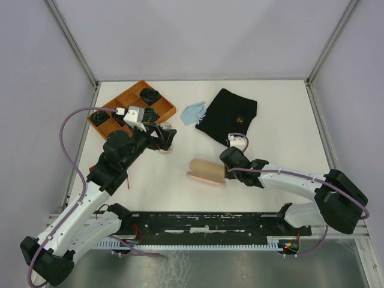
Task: Organize the sunglasses
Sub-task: Move the sunglasses case at the center of the board, then pick up the glasses cleaning cloth from the center of the board.
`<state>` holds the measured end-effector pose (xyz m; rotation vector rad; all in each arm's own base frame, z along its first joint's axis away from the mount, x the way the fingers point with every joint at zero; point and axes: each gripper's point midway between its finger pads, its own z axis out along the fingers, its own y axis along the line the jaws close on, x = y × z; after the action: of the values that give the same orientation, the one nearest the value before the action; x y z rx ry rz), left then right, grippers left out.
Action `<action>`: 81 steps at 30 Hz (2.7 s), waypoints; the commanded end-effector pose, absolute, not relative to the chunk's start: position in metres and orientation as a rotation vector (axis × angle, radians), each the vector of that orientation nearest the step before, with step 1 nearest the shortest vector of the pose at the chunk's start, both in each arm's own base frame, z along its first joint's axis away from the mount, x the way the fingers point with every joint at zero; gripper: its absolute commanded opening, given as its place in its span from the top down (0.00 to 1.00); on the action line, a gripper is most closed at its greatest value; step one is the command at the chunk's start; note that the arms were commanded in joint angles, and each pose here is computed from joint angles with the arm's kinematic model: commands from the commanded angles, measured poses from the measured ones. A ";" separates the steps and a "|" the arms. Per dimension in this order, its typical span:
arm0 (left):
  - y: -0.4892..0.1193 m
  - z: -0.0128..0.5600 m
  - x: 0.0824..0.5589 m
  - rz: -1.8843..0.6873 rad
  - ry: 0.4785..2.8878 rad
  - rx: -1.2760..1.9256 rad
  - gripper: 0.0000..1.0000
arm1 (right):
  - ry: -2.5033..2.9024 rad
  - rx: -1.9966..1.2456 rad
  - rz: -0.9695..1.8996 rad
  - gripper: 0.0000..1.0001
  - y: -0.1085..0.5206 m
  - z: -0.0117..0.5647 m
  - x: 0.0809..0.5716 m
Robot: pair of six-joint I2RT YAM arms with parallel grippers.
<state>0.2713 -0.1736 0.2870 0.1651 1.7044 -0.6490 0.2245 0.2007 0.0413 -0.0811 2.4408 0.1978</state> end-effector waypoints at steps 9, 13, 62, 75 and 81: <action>-0.178 0.300 0.272 -0.701 1.659 0.137 0.00 | 2.433 -0.064 0.207 0.74 0.206 0.040 0.231; -0.179 0.300 0.272 -0.705 1.661 0.139 0.00 | 2.427 -0.062 0.211 0.83 0.208 0.041 0.234; -0.033 0.152 0.274 0.172 1.986 -0.568 0.01 | 2.153 -0.460 0.401 0.48 0.236 0.096 0.329; -0.001 0.112 0.267 0.326 2.020 -0.730 0.02 | 2.085 -0.374 0.372 0.38 0.201 0.147 0.299; -0.017 0.108 0.285 0.195 2.025 -0.678 0.05 | 2.082 -0.309 0.379 0.38 0.188 0.159 0.286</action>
<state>0.2626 -0.0032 0.0995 -0.6598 2.1019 0.3327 0.2927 0.2007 0.1581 -0.3729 2.0636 0.3991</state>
